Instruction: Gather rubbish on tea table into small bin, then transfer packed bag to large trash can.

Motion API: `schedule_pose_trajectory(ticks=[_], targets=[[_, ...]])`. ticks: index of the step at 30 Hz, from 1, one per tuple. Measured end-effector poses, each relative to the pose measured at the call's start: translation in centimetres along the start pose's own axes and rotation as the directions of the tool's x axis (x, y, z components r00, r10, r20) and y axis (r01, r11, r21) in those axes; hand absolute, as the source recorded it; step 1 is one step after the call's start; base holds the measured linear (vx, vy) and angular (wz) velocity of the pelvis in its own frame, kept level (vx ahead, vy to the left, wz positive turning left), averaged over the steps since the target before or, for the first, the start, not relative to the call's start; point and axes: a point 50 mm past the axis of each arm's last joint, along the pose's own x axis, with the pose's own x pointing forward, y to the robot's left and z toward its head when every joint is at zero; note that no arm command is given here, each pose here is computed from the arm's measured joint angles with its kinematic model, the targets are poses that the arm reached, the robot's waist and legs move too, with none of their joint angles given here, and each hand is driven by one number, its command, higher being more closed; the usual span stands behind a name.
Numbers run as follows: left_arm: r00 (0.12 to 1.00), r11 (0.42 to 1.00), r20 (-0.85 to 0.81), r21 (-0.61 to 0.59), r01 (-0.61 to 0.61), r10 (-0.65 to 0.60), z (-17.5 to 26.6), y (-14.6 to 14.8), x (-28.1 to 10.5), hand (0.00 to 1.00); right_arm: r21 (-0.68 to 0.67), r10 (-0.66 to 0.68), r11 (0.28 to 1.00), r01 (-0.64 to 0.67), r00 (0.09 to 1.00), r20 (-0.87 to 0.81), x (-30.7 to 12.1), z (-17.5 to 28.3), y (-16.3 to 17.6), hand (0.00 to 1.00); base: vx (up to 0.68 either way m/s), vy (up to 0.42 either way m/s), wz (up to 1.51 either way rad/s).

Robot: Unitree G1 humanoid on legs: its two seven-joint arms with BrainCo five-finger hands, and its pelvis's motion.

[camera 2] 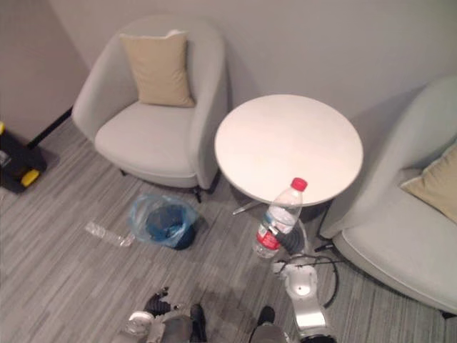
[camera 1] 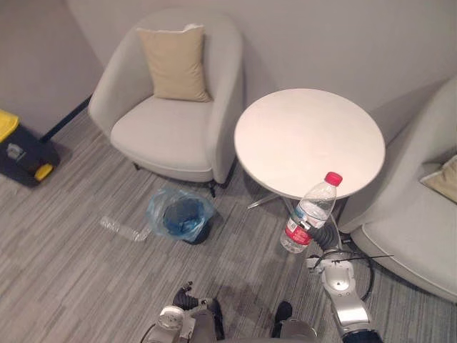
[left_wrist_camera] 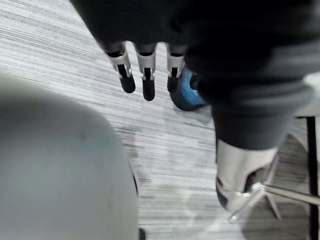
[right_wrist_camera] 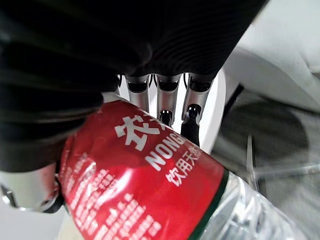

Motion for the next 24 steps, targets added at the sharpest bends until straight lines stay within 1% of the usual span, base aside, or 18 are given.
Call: schedule_pose_trajectory(ticks=[3,8,14,18,21,24], targets=[[1.0,1.0,0.0,0.003,-0.009,0.009,-0.1,0.2,0.0,0.0,0.012,0.009,1.0,-0.009,1.0,-0.014,-0.1,-0.2,0.5,1.0,0.0,0.147,0.55],[1.0,1.0,-0.003,-0.006,-0.027,0.027,-0.2,0.7,0.0,0.0,0.016,0.034,0.999,-0.034,0.999,-0.003,0.4,0.3,1.2,1.0,0.08,0.028,0.21],[0.998,0.998,-0.009,-0.007,-0.056,0.056,-0.5,1.2,-0.1,0.0,0.005,0.036,0.999,-0.036,0.999,-0.027,0.4,-0.2,1.2,1.0,0.18,0.036,0.33],[0.997,0.998,-0.043,-0.012,-0.067,0.067,-1.2,1.6,-0.2,0.0,0.0,0.053,0.999,-0.053,0.998,-0.039,0.2,-0.6,1.4,1.0,0.25,-0.105,0.91],[0.996,0.998,-0.059,-0.018,-0.064,0.063,-1.5,1.4,-0.2,0.0,-0.015,0.049,0.999,-0.05,0.997,-0.06,0.0,-1.2,0.8,1.0,0.23,-0.174,1.04],[0.997,0.997,-0.061,-0.06,-0.048,0.044,-1.4,0.2,-0.2,0.0,-0.049,0.044,0.998,-0.048,0.997,-0.066,0.0,-1.6,-0.1,1.0,0.27,-0.174,0.75]])
